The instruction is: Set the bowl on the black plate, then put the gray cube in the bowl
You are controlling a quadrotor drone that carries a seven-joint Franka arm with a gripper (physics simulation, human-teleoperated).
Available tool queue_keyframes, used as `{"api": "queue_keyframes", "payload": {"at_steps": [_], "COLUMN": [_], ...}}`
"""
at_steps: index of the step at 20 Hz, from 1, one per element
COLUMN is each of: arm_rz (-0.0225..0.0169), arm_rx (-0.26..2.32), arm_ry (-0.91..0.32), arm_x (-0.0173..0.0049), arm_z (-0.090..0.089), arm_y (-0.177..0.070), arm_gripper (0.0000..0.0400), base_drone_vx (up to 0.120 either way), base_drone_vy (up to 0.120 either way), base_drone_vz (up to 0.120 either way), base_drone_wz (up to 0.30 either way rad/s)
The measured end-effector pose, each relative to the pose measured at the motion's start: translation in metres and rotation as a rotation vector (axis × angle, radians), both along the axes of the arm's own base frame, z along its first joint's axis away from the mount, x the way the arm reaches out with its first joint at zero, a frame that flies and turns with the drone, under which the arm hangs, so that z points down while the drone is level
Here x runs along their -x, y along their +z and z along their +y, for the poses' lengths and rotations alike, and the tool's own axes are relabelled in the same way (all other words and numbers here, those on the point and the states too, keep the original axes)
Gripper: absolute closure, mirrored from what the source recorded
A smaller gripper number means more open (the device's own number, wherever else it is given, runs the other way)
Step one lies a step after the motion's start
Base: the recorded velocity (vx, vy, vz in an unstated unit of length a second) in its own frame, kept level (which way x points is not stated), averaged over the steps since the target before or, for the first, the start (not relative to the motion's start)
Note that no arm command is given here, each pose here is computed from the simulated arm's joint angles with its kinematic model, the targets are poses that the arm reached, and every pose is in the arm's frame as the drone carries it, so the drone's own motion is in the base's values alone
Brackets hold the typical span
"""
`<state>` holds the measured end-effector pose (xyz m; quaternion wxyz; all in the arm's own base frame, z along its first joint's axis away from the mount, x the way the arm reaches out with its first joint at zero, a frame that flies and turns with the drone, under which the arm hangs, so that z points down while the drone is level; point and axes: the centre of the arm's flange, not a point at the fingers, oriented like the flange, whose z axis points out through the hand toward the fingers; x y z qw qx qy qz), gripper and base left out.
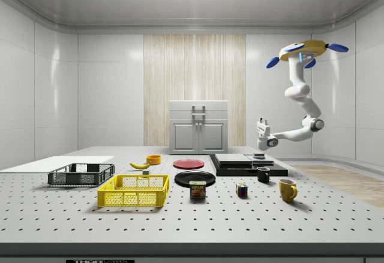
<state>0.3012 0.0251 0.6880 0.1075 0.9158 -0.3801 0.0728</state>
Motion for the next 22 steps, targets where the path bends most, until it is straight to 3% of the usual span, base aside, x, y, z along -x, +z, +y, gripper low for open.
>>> {"api": "queue_keyframes", "payload": {"at_steps": [3,7,10,12,14,17,22], "arm_rz": [-0.0019,-0.0035,-0.0035,-0.0028,-0.0019,0.0000,0.0024], "arm_rx": [0.165,0.541,0.970,1.310,1.654,2.098,2.551], "arm_ry": [-0.005,-0.017,-0.031,-0.042,-0.054,-0.070,-0.081], "arm_x": [0.0000,-0.0004,-0.0015,-0.0026,-0.0037,-0.0050,-0.0057], "arm_z": [0.015,0.046,0.068,0.074,0.068,0.044,0.007], "arm_y": [-0.006,-0.027,-0.063,-0.097,-0.130,-0.167,-0.191], "arm_gripper": [0.0000,0.0000,0.0000,0.0000,0.0000,0.0000,0.0000], "base_drone_vx": [0.120,0.120,0.120,0.120,0.120,0.120,0.120], "base_drone_vy": [-0.120,-0.010,0.000,0.000,0.000,0.000,0.000], "base_drone_vz": [0.000,0.000,0.000,0.000,0.000,-0.093,-0.120], "base_drone_wz": [0.000,0.000,0.000,0.000,0.000,0.000,0.000]}}
